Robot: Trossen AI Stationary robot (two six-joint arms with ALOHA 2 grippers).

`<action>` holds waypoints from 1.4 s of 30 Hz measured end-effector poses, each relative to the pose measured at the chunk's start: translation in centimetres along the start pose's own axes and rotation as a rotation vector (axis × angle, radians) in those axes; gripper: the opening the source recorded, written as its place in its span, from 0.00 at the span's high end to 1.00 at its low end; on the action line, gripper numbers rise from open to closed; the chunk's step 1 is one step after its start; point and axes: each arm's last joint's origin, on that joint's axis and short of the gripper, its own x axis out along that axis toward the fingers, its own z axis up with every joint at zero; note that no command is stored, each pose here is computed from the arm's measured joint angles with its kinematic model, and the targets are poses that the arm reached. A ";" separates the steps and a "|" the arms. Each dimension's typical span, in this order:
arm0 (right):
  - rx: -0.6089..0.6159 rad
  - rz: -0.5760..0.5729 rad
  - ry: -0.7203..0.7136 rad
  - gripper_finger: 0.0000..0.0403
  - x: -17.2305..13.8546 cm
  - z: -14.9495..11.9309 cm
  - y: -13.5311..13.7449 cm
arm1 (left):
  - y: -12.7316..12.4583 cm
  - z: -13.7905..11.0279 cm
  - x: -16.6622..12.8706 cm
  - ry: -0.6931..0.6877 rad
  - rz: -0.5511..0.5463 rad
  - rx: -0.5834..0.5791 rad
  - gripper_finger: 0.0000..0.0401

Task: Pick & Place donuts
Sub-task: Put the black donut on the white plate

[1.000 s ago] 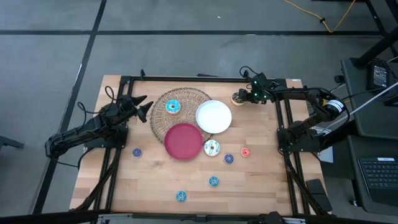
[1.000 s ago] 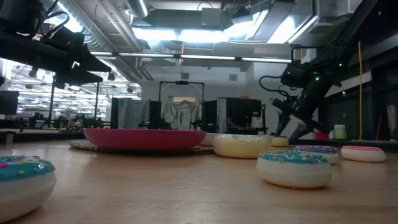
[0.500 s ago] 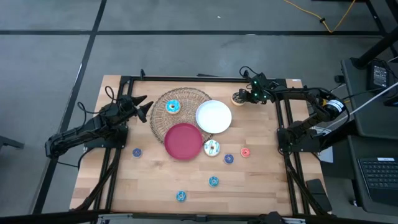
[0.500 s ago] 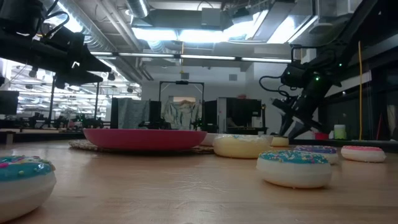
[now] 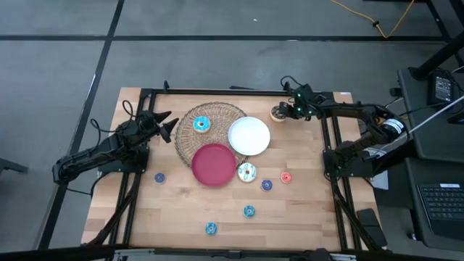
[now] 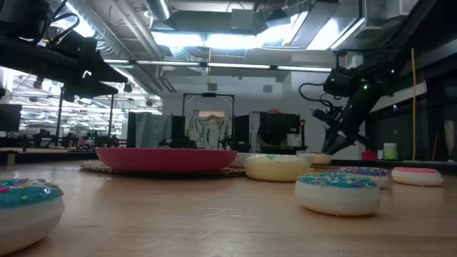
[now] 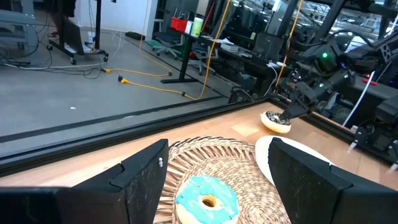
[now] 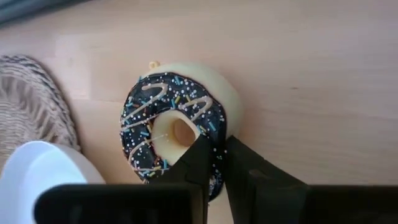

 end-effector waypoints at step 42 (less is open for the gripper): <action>-0.394 0.096 -0.048 0.94 -13.8 7.1 15.9 | 0.0 0.0 0.0 0.001 0.000 0.000 0.33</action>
